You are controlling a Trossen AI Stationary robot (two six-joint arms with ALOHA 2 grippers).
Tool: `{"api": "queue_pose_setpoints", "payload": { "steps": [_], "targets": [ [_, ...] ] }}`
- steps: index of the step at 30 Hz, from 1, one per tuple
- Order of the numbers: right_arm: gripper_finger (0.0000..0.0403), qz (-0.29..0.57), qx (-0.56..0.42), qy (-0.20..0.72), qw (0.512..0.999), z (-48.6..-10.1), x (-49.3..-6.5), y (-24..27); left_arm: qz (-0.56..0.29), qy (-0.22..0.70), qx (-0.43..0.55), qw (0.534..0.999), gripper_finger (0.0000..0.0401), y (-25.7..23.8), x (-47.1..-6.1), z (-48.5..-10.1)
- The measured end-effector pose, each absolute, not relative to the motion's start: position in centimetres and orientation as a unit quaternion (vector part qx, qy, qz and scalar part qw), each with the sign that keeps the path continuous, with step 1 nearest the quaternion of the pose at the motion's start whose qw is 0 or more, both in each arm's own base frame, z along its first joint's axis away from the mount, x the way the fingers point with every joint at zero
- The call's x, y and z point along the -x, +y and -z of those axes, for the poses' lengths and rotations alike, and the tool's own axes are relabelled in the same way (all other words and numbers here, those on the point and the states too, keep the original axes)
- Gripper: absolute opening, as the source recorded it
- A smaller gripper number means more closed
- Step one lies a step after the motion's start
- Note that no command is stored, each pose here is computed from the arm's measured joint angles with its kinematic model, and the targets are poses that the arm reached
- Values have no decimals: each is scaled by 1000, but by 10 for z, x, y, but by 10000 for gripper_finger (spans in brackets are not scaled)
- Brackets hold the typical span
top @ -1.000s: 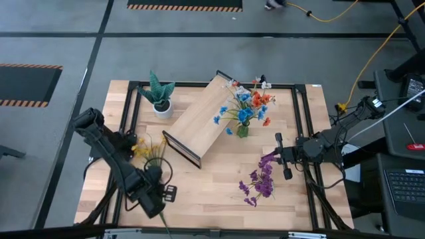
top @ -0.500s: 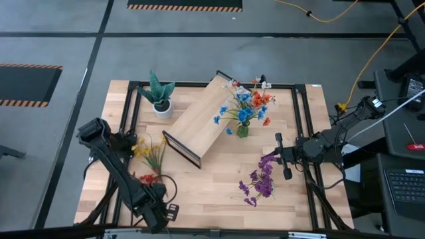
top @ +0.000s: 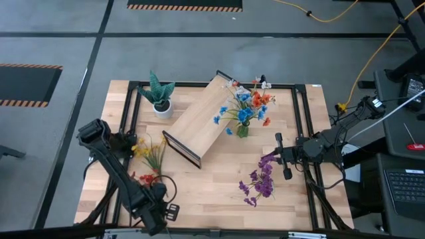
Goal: Pick and place flowers into a vace then onto a shelf
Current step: Put the yellow flowers into the transparent vase
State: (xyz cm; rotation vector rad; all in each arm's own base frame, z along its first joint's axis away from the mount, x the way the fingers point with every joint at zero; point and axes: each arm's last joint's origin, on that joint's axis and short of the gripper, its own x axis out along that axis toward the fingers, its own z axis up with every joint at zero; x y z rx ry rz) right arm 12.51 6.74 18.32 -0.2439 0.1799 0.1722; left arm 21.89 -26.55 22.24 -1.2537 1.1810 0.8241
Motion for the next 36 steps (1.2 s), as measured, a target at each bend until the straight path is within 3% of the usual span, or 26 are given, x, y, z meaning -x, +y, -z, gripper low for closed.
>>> {"api": "queue_pose_setpoints", "payload": {
  "steps": [8,20,29,36],
  "targets": [
    [0,-86,121,89,985,-183,-125,67,-372,471,533,597,23,-260,-221,-222],
    [1,-85,121,89,985,-183,-125,67,-395,461,519,603,111,-253,-223,-220],
    [1,-85,121,89,985,-183,-125,67,-435,450,499,599,171,-253,-230,-198],
    [1,-85,121,89,985,-183,-125,67,-508,444,443,591,184,-244,-237,-170]
  ]
}}
